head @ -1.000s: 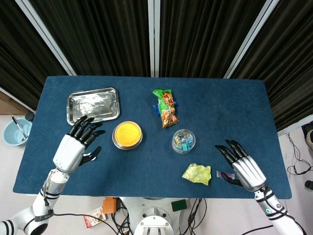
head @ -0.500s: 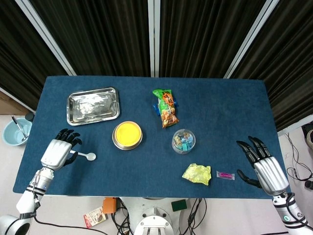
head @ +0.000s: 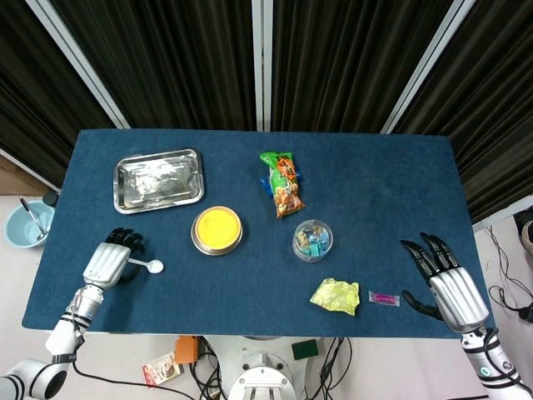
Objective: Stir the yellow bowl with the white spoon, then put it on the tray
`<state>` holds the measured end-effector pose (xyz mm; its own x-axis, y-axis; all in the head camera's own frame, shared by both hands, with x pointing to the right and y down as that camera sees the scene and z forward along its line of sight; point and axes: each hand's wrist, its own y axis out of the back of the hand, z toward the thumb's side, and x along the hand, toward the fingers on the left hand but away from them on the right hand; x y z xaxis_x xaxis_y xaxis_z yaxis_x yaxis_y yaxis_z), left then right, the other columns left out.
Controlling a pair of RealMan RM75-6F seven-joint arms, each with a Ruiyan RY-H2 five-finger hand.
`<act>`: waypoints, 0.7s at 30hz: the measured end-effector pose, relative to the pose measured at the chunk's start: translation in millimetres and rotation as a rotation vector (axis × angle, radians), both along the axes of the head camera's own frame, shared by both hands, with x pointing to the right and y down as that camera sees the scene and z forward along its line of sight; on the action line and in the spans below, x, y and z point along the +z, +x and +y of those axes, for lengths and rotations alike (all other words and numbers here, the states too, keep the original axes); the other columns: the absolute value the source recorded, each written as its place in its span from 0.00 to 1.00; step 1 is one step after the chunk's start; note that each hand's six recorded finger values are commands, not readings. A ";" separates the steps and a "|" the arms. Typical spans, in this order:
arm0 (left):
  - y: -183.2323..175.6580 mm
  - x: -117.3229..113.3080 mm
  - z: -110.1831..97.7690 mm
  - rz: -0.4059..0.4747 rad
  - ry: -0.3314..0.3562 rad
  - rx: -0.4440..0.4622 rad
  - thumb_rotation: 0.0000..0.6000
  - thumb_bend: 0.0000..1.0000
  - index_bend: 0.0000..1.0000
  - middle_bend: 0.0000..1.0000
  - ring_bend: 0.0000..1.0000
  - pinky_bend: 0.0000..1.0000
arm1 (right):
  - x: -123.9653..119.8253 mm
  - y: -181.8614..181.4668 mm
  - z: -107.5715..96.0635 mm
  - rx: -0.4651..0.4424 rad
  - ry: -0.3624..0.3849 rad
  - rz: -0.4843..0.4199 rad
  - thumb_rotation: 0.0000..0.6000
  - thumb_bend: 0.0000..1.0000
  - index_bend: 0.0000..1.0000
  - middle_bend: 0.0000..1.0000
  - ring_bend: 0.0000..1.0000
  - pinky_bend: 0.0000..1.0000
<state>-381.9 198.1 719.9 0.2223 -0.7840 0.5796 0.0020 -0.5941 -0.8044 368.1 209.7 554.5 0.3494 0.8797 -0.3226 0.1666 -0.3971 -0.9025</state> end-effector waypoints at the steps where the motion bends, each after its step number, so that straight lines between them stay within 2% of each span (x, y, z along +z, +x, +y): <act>1: 1.2 1.0 0.2 0.002 0.002 0.001 1.00 0.32 0.45 0.23 0.12 0.12 | 0.1 0.2 0.1 0.001 -0.001 0.000 1.00 0.24 0.06 0.14 0.00 0.10; 14: -0.6 7.2 2.5 -0.004 -0.001 -0.005 1.00 0.32 0.49 0.23 0.12 0.12 | 2.2 3.0 0.9 0.015 -0.010 -0.004 1.00 0.22 0.06 0.14 0.00 0.10; 21: -3.8 9.8 3.6 -0.007 -0.011 -0.013 1.00 0.36 0.50 0.23 0.12 0.12 | 2.0 2.8 0.9 0.016 -0.012 -0.007 1.00 0.21 0.06 0.14 0.00 0.10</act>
